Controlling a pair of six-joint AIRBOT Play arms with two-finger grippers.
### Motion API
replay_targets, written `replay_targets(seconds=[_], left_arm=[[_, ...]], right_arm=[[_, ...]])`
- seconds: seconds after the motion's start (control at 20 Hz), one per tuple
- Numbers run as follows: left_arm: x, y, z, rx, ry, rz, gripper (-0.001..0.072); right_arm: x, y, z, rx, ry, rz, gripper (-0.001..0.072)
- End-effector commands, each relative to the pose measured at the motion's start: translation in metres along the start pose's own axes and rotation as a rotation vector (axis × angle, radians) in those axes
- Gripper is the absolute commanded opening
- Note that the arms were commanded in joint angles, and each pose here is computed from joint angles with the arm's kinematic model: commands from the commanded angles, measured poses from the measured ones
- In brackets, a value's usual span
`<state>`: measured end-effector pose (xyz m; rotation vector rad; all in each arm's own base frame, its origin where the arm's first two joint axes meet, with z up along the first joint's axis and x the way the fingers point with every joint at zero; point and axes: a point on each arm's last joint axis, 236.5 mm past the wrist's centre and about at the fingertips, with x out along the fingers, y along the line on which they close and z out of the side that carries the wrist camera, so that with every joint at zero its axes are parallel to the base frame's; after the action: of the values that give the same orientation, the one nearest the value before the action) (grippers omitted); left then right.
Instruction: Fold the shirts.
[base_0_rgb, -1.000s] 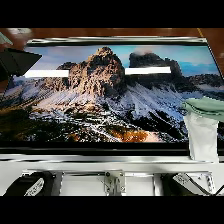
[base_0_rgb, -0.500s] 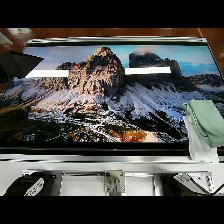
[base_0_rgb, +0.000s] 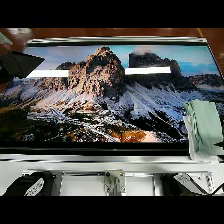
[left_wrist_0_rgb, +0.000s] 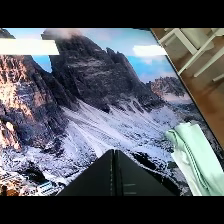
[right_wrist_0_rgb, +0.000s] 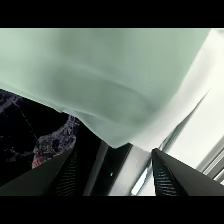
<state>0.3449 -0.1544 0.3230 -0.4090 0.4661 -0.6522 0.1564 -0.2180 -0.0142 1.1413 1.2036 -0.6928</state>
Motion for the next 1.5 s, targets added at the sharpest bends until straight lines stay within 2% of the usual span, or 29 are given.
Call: replay_targets(seconds=[0.0,0.05,0.15,0.2,0.25,0.35,0.4,0.45,0.5,0.55,0.65,1.45], left_arm=[[0.016,0.015,-0.013,0.012,0.058,0.032,0.0039],[0.026,0.026,-0.026,0.045,0.112,0.078,0.0038],[0.045,0.068,-0.057,0.096,0.236,0.265,0.0038],[0.053,0.093,-0.071,0.092,0.293,0.373,0.0038],[0.06,0.111,-0.087,0.088,0.363,0.451,0.004],[0.076,0.117,-0.117,0.095,0.528,0.464,0.0047],[0.083,0.117,-0.129,0.106,0.601,0.46,0.0169],[0.087,0.122,-0.137,0.108,0.654,0.474,0.0376],[0.089,0.131,-0.142,0.116,0.695,0.502,0.0504],[0.089,0.141,-0.147,0.122,0.731,0.532,0.0535],[0.086,0.154,-0.159,0.118,0.789,0.567,0.0535],[0.088,0.162,-0.174,0.101,0.848,0.576,0.0534]], right_arm=[[-0.061,0.039,0.045,-0.037,-0.228,0.084,0.0485],[-0.093,0.068,0.068,-0.084,-0.366,0.156,0.0383],[-0.143,0.14,0.083,-0.307,-0.566,0.29,0.0386],[-0.154,0.181,0.072,-0.424,-0.599,0.358,0.0414],[-0.153,0.215,0.054,-0.51,-0.575,0.41,0.0482],[-0.125,0.257,0.003,-0.684,-0.451,0.422,0.0635],[-0.107,0.265,-0.023,-0.783,-0.378,0.378,0.0671],[-0.087,0.263,-0.043,-0.871,-0.312,0.288,0.0672],[-0.073,0.256,-0.053,-0.923,-0.27,0.197,0.0672],[-0.064,0.249,-0.06,-0.948,-0.24,0.125,0.0672],[-0.053,0.244,-0.07,-0.961,-0.201,0.058,0.0671],[-0.051,0.252,-0.086,-0.982,-0.172,0.089,0.067]])
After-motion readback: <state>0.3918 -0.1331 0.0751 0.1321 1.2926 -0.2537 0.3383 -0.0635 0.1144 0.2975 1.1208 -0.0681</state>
